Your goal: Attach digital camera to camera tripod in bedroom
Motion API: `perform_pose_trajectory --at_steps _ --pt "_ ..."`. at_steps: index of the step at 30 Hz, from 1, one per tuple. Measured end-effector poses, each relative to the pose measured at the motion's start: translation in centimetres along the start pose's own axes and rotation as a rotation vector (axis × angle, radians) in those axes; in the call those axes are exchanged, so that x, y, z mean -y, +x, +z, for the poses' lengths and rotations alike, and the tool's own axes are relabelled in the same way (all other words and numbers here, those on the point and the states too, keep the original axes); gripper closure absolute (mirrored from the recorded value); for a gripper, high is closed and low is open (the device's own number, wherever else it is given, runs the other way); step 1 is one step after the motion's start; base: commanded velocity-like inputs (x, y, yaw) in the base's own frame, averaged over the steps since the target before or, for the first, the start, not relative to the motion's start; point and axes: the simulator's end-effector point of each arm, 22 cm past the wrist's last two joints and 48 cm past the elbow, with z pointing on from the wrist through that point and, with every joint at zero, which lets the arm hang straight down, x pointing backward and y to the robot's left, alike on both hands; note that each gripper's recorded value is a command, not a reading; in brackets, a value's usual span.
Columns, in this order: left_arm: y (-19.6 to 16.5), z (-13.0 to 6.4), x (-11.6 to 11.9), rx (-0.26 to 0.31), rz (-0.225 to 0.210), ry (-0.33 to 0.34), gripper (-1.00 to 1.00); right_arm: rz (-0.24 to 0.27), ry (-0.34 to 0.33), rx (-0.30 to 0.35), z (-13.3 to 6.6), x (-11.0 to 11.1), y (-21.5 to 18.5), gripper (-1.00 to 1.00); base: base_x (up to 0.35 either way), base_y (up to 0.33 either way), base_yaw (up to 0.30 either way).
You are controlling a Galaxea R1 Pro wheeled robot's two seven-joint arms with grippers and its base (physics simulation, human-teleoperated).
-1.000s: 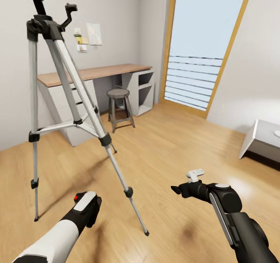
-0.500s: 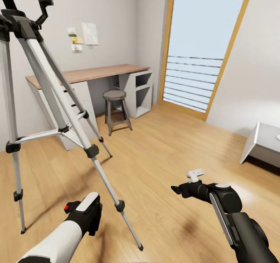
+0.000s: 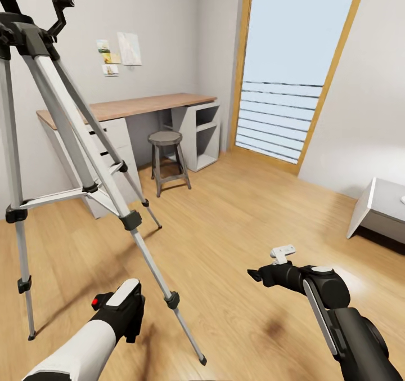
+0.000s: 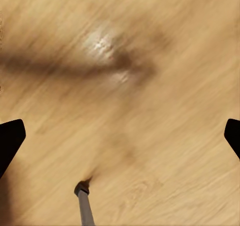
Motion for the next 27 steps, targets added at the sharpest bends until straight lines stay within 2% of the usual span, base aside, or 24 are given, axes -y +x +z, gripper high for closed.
perform_pose_trajectory --at_steps 7,18,27 --pt "-1.1 0.2 0.0 0.012 -0.013 -0.001 -1.0 0.0 0.0 0.0 0.0 0.0 0.0 -1.0 0.024 0.002 0.0" --pt "-2.8 0.8 -0.6 0.036 -0.019 -0.01 -1.0 0.0 0.001 0.001 0.0 0.1 0.0 -1.0 0.155 0.043 0.0" --pt "-6.3 1.1 -0.4 0.071 -0.043 -0.009 -1.0 0.0 0.002 0.001 0.0 0.1 -0.1 -1.0 0.042 0.012 0.0"
